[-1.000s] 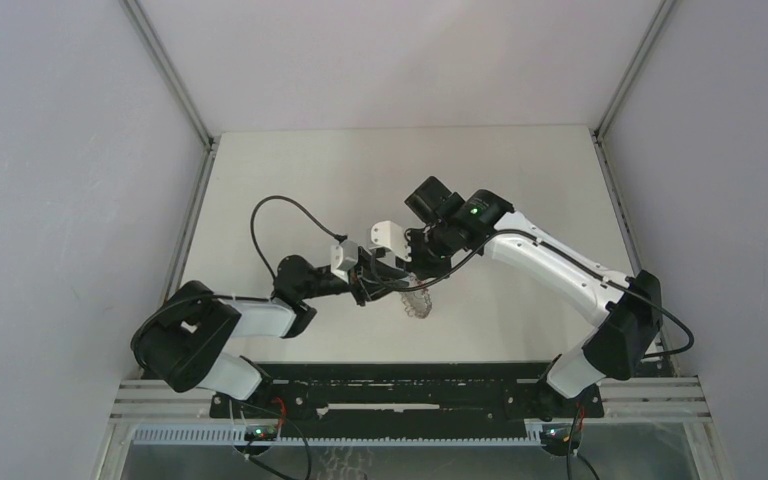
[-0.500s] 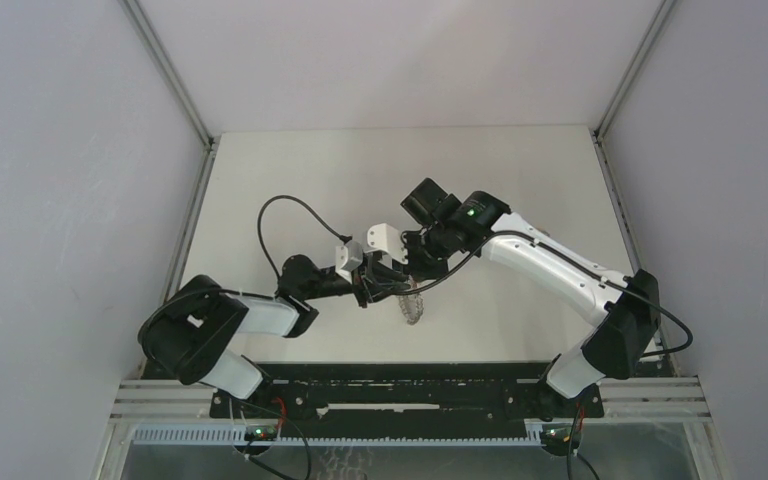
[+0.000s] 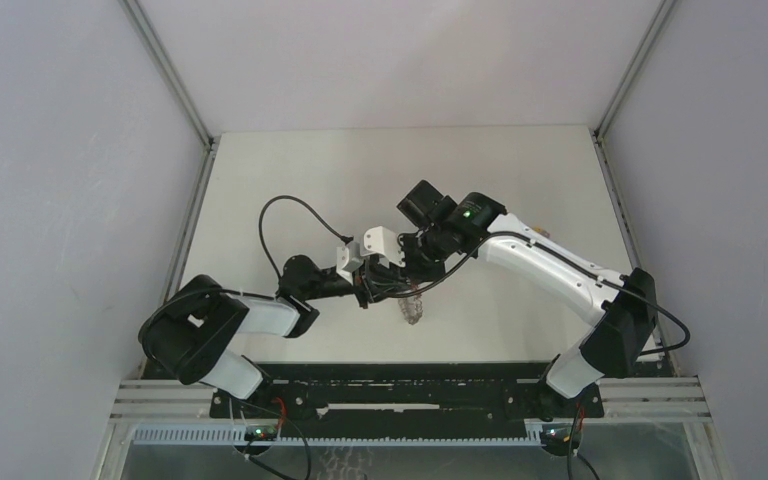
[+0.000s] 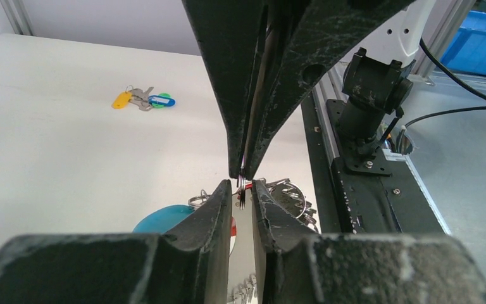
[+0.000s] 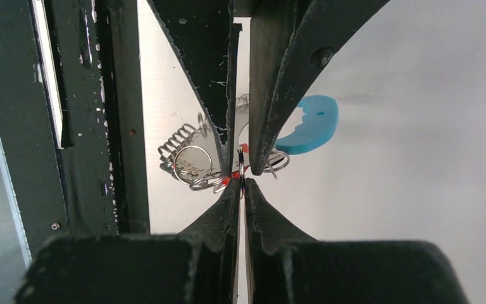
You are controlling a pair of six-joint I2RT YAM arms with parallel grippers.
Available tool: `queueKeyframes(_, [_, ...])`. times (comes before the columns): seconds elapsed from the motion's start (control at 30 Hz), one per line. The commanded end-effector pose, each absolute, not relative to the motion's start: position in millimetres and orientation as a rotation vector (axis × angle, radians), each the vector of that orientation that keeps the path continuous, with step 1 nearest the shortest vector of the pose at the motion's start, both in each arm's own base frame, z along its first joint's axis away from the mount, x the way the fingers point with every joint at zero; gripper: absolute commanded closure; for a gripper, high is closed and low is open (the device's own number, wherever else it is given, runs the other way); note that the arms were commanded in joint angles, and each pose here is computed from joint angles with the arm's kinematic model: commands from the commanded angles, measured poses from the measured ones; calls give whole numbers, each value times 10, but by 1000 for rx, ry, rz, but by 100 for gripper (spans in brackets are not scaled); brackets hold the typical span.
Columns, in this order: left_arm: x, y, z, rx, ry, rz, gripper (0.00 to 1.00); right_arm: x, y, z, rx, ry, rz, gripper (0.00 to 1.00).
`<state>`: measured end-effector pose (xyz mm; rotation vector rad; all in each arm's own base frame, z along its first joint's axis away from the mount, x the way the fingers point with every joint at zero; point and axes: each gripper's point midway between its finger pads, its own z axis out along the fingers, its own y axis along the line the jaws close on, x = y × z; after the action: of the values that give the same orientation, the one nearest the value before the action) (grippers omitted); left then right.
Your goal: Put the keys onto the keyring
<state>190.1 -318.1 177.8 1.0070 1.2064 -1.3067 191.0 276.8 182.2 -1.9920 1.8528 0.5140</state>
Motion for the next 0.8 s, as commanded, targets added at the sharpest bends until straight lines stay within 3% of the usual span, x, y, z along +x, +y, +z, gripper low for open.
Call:
queueKeyframes(0.0, [1912, -3234, 2013, 1019, 1110, -1299, 81, 1946, 2958, 2034, -1973, 1742, 537, 100])
queueKeyframes(0.13, [1905, -3237, 2024, 1020, 1107, -1302, 85, 1941, 2976, 2034, -1977, 1736, 537, 100])
queueKeyframes(0.27, [1907, -3229, 2035, 1015, 1105, -1296, 99, 1946, 2962, 2023, -1974, 1744, 526, 100])
queueKeyframes(0.37, [1923, -3205, 2029, 999, 1109, -1275, 100, 1965, 2914, 2052, -1944, 1738, 518, 100])
queueKeyframes(0.57, [1941, -3161, 2040, 972, 1107, -1250, 100, 1984, 2726, 2135, -1839, 1697, 569, 80])
queueKeyframes(0.77, [1931, -3137, 2083, 953, 1092, -1246, 100, 1978, 2646, 2215, -1747, 1587, 733, 74])
